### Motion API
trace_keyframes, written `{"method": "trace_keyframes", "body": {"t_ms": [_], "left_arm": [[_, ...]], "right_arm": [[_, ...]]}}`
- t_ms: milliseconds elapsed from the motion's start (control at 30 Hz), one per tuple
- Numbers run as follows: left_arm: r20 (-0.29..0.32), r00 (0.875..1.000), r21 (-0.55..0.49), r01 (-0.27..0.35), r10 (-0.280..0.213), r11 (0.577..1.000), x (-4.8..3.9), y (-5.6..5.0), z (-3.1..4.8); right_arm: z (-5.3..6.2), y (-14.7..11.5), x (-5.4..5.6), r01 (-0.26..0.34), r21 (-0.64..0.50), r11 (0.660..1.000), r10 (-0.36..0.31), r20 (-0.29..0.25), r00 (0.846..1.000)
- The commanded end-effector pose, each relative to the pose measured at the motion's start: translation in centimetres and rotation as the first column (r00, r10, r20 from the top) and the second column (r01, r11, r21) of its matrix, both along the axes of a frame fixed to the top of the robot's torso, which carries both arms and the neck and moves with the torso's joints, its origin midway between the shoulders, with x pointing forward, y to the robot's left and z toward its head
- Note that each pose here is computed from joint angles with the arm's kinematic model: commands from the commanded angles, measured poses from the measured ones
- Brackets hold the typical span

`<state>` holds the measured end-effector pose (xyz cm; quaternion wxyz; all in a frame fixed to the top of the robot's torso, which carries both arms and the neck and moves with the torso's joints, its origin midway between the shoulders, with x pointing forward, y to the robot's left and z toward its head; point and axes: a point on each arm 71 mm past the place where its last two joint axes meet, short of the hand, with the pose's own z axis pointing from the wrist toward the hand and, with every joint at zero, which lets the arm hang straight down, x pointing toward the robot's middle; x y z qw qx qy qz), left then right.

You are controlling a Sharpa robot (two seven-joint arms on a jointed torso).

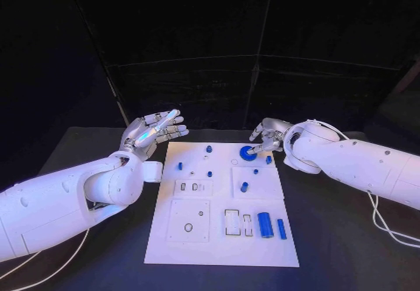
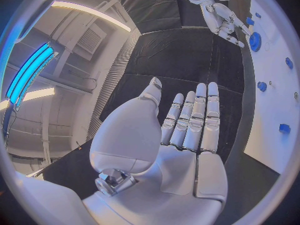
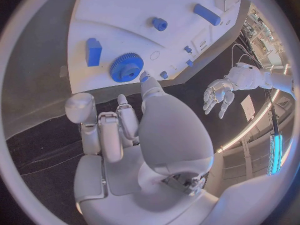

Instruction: Assemble the parts on the task board

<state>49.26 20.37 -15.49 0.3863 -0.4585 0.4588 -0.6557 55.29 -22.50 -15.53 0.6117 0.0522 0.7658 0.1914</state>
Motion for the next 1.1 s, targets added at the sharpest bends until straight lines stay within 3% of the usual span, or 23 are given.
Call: {"method": "trace_keyframes", "body": {"t_ms": [33,1100], "left_arm": [[0.008,1.000,-0.007,0.016,-0.016,1.000,-0.01,-0.2,0.16],[0.003,1.000,-0.002,0.010,-0.010,1.000,0.07,-0.1,0.09]], "right_arm": [[-0.1,0.2,0.1,-0.018,-0.040,0.999,0.017,-0.017,1.000],[-0.5,1.5,0.2,-0.067,-0.127,0.990,0.065,-0.017,0.998]]}}
